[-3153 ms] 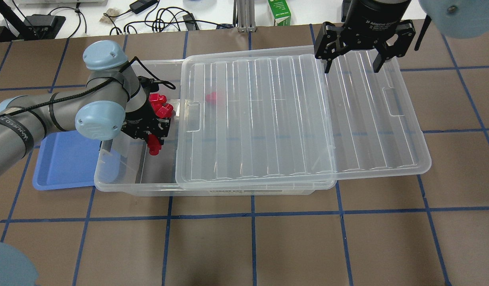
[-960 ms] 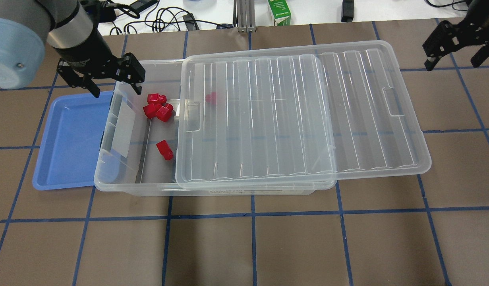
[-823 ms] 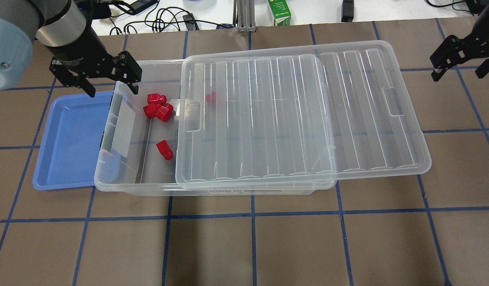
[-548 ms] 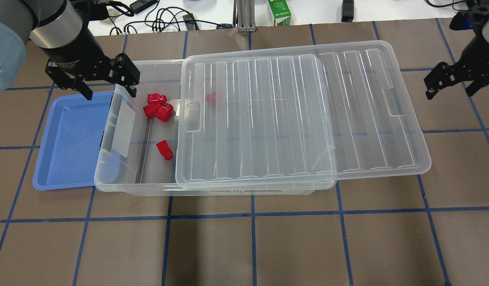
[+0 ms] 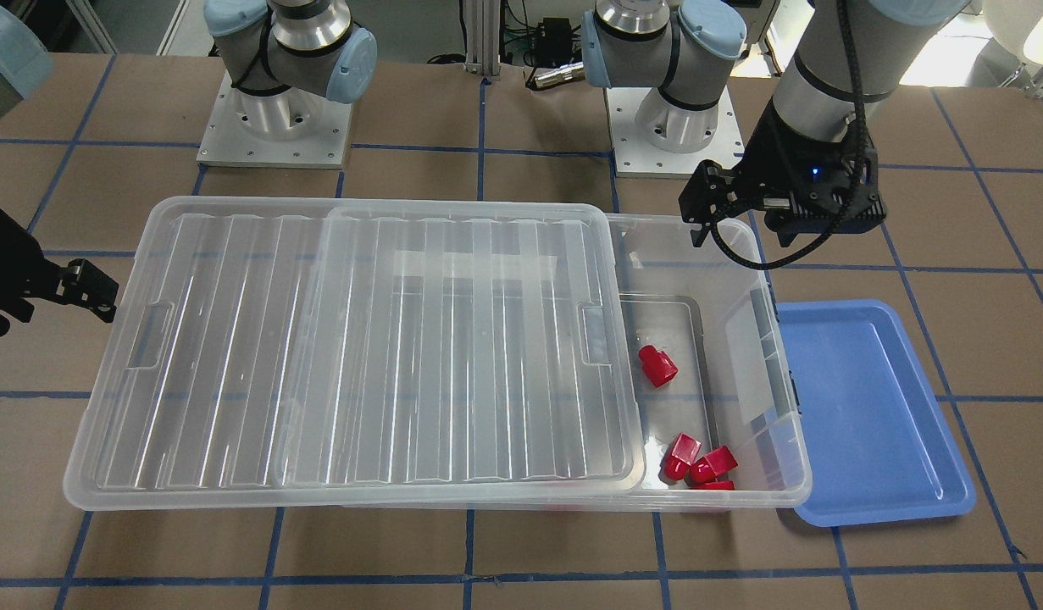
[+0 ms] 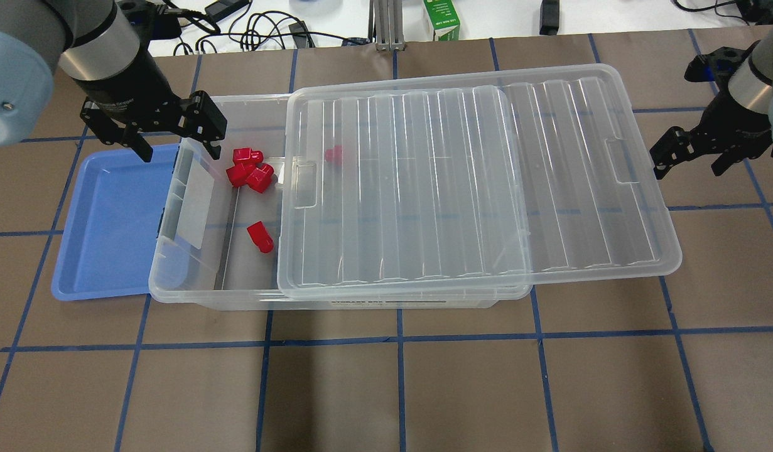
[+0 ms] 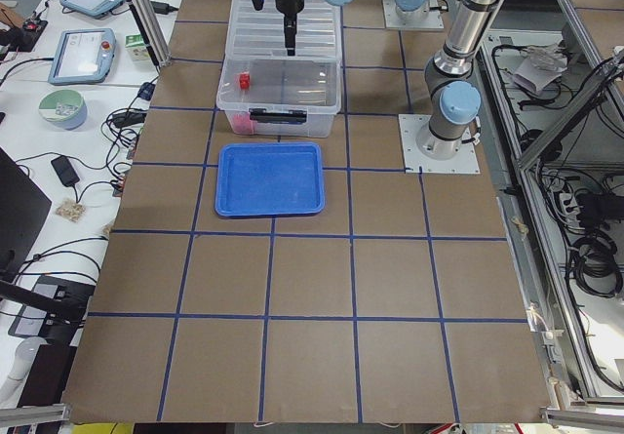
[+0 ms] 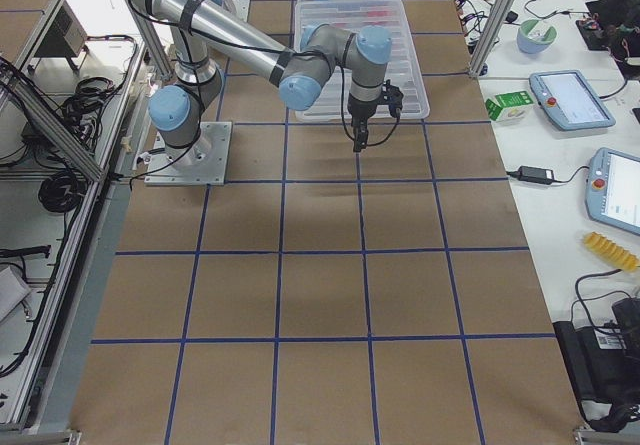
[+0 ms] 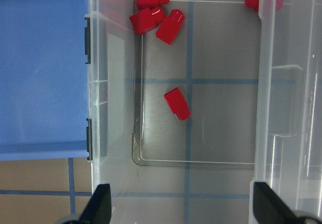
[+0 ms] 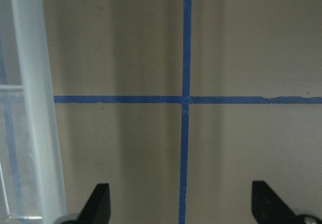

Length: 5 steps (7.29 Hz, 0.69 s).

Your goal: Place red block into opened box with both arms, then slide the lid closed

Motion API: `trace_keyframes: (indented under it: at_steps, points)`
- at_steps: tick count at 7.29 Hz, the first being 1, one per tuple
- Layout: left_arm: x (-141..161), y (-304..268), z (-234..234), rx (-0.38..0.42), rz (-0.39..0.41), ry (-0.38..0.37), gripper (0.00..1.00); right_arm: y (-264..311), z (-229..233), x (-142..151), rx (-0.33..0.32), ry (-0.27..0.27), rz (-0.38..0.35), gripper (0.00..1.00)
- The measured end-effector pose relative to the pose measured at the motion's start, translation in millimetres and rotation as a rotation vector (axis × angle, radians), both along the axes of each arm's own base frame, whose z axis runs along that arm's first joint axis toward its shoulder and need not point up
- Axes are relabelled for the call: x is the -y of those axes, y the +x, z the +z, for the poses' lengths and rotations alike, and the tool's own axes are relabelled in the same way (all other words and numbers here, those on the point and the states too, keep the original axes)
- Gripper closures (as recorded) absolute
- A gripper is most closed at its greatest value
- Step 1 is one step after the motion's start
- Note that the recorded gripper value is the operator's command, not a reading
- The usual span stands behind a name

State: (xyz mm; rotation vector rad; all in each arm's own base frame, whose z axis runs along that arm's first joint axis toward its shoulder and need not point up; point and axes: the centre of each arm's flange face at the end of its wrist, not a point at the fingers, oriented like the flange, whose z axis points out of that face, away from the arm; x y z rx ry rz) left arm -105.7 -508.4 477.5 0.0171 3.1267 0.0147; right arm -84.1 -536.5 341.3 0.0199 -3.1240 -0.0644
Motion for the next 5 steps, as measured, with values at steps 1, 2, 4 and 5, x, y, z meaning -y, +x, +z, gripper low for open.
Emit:
trace_keyframes:
  at_steps: [1,2,4,5]
  points:
    - [-0.2,-0.6,0.5,0.000,-0.013,0.001,0.00,9.6,-1.3,1.7,0.011,-0.002,-0.004,0.00]
    - [-0.2,-1.0,0.9,0.000,-0.018,0.001,0.00,26.5,-1.5,4.0,0.017,-0.005,0.004,0.00]
    - [-1.1,-2.0,3.2,-0.001,-0.017,-0.006,0.00,61.4,-2.0,6.5,0.018,-0.005,0.006,0.00]
    - [-2.1,-2.5,3.9,0.000,-0.015,-0.008,0.00,77.2,-1.7,6.9,0.021,-0.007,0.003,0.00]
